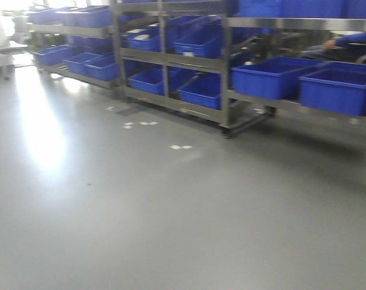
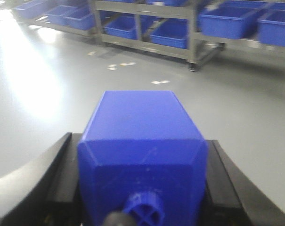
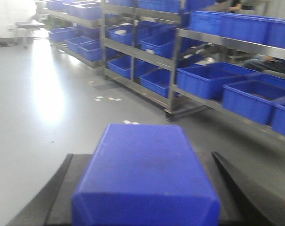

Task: Pick and sort blue part to right shelf
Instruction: 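Drive the base along the aisle to the shelf of blue bins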

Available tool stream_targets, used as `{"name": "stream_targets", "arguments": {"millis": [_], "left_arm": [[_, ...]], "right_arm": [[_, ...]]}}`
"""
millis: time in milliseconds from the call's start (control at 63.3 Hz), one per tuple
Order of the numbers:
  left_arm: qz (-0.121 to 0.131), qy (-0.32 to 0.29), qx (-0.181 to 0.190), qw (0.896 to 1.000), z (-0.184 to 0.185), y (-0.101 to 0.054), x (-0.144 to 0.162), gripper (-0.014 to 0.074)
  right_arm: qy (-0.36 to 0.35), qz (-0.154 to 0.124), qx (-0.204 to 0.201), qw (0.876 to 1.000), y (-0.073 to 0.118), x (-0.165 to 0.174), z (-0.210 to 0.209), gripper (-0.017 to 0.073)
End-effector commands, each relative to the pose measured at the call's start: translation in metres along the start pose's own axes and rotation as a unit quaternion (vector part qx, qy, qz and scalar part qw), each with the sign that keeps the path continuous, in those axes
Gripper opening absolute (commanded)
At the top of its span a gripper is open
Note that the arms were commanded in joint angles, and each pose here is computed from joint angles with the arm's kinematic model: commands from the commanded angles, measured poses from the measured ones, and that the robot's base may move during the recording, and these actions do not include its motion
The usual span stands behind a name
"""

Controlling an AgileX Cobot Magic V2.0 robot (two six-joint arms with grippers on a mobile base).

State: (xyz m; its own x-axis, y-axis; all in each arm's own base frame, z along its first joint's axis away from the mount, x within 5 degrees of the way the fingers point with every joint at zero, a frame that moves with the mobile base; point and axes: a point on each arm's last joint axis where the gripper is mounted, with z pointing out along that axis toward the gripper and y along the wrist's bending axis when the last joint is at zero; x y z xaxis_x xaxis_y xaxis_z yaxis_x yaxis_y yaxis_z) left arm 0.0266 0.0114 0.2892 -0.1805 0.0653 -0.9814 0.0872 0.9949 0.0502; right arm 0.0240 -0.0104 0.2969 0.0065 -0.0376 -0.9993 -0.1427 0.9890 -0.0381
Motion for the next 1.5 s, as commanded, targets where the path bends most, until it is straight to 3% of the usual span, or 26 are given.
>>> {"name": "stream_targets", "arguments": {"millis": [0,1484], "left_arm": [[0.001,-0.047,0.006,0.999,-0.0016,-0.0009,-0.0156,0.0314],[-0.002,-0.046,0.008,0.999,-0.0016,-0.0012,-0.0155,0.0314]], "right_arm": [[-0.049,-0.016,-0.006,0.999,0.0013,-0.0168,-0.0004,0.0248],[-0.049,-0.016,-0.006,0.999,0.0013,-0.0167,-0.0004,0.0248]]}}
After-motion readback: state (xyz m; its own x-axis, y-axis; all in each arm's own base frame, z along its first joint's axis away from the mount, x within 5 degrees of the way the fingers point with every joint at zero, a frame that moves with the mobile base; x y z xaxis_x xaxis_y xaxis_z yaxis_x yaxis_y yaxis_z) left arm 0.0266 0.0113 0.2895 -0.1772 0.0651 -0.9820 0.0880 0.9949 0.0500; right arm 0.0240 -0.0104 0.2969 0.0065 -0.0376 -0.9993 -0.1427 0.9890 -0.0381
